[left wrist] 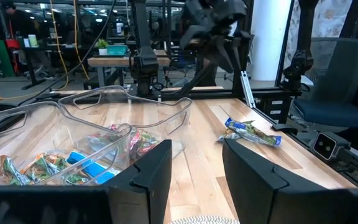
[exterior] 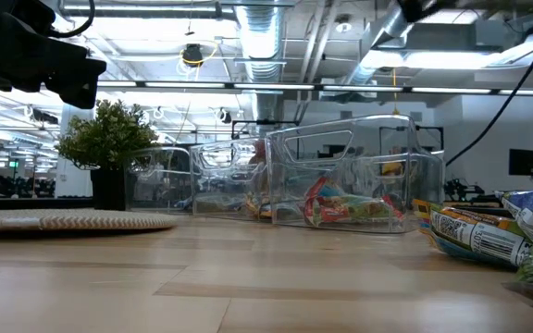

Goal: Pick and place Granola Bars by type
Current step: Put the blue granola bar into the top transparent bin

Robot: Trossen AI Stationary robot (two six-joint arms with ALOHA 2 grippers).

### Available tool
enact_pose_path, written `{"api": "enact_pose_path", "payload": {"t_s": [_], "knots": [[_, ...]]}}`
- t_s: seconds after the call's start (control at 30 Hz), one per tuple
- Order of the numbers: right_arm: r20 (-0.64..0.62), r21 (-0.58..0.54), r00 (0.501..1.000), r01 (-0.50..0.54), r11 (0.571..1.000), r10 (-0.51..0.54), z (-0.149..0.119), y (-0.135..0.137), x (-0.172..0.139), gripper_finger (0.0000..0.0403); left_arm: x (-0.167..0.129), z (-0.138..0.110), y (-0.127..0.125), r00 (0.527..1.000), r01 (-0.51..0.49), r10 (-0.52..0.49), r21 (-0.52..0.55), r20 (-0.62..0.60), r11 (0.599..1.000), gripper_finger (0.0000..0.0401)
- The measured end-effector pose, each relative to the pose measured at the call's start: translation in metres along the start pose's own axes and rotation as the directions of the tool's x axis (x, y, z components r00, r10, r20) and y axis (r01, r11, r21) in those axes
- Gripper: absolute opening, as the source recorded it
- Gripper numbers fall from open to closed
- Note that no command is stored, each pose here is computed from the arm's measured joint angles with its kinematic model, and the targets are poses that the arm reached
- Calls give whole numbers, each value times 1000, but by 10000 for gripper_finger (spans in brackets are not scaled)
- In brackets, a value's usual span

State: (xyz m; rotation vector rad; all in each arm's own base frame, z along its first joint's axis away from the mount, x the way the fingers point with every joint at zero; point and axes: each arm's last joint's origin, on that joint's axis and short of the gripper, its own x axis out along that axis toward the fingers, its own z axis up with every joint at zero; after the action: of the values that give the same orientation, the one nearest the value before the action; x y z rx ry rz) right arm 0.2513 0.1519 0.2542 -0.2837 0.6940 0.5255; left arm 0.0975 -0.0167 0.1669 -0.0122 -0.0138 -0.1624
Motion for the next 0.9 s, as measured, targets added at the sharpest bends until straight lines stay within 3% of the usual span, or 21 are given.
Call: {"api": "enact_pose_path", "payload": {"t_s": [0.3,0.67,0.9], "knots": [[-66,-337,997,26,941,-51,-6,36,-3,116,0,0,0,1000,0,0,0,0,1000,138],[-124,-399,987,42,916,-99,3,56,22,249,0,0,0,1000,0,0,0,0,1000,138],[-186,-402,981,-34,915,-46,9,64,50,265,0,0,0,1000,0,0,0,0,1000,138]]}}
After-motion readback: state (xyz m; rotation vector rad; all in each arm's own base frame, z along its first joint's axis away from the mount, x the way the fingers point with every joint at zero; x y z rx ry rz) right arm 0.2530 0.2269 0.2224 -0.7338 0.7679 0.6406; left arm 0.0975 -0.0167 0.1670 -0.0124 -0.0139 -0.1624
